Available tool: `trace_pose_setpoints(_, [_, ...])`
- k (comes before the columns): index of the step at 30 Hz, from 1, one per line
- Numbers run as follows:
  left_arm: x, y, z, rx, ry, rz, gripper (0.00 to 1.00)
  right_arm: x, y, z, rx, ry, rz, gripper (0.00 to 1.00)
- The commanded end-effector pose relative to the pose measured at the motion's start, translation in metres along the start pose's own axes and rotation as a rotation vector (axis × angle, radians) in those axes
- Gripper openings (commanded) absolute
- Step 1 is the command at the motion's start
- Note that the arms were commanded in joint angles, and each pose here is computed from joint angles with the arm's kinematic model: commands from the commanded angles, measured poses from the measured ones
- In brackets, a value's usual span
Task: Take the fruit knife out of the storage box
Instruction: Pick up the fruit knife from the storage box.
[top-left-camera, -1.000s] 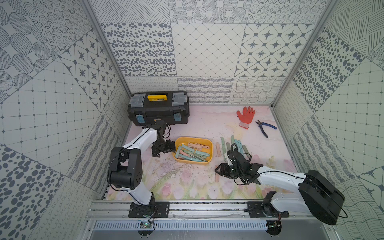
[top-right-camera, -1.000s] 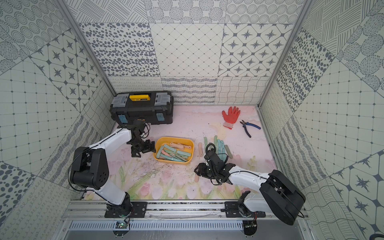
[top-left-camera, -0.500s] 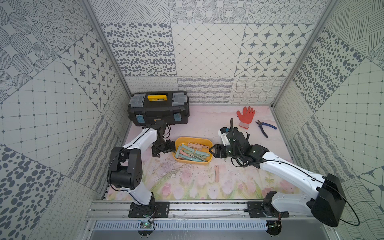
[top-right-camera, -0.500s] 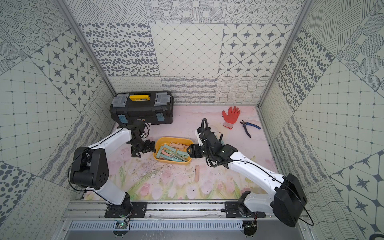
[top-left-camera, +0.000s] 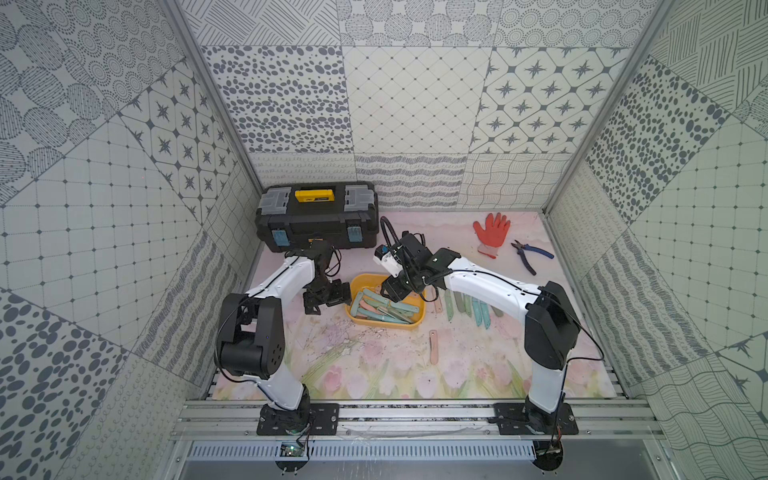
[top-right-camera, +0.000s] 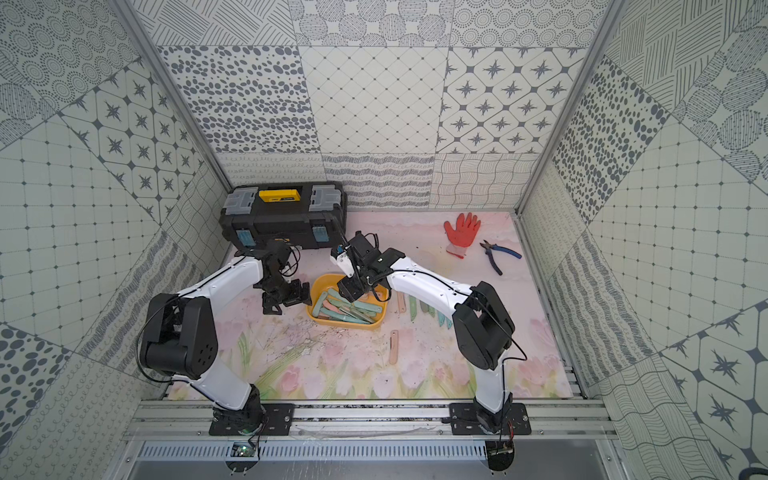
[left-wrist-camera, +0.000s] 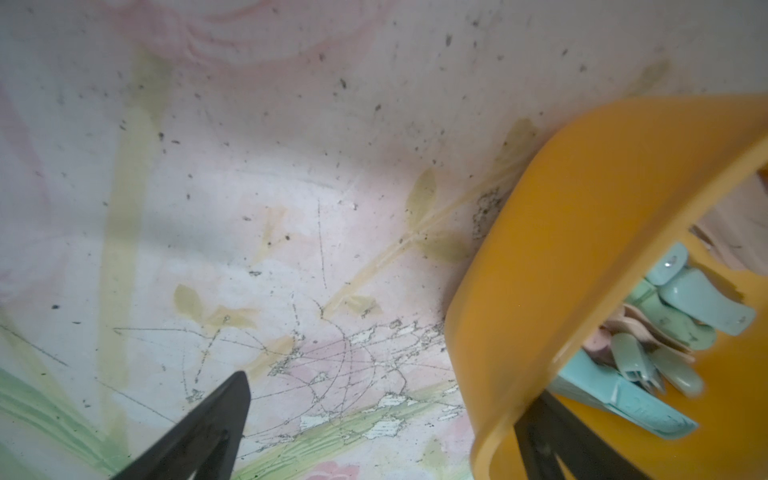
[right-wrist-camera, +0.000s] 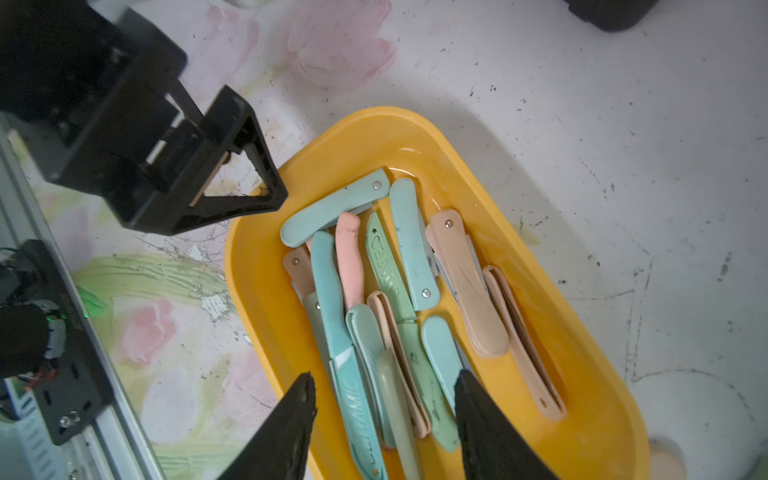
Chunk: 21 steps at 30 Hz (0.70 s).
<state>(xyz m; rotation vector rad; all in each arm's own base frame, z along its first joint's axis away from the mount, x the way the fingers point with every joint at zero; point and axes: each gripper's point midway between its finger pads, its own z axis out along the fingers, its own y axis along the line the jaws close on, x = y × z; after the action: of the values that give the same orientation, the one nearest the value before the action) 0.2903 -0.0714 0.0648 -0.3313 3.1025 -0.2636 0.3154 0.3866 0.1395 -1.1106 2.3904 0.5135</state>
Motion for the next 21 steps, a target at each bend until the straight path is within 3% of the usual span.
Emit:
trace_pose_setpoints(1, [0.003, 0.006, -0.006, -0.022, 0.014, -0.021, 0.96, 0.001, -0.012, 0.014, 0.049, 0.064, -0.095, 0.53])
trace_pose_setpoints(12, [0.004, 0.005, -0.006, -0.021, 0.014, -0.018, 0.96, 0.012, -0.029, 0.064, 0.09, 0.193, -0.147, 0.53])
trace_pose_setpoints(21, [0.003, 0.005, -0.006, -0.021, 0.013, -0.02, 0.96, 0.013, -0.038, 0.077, 0.125, 0.206, -0.163, 0.57])
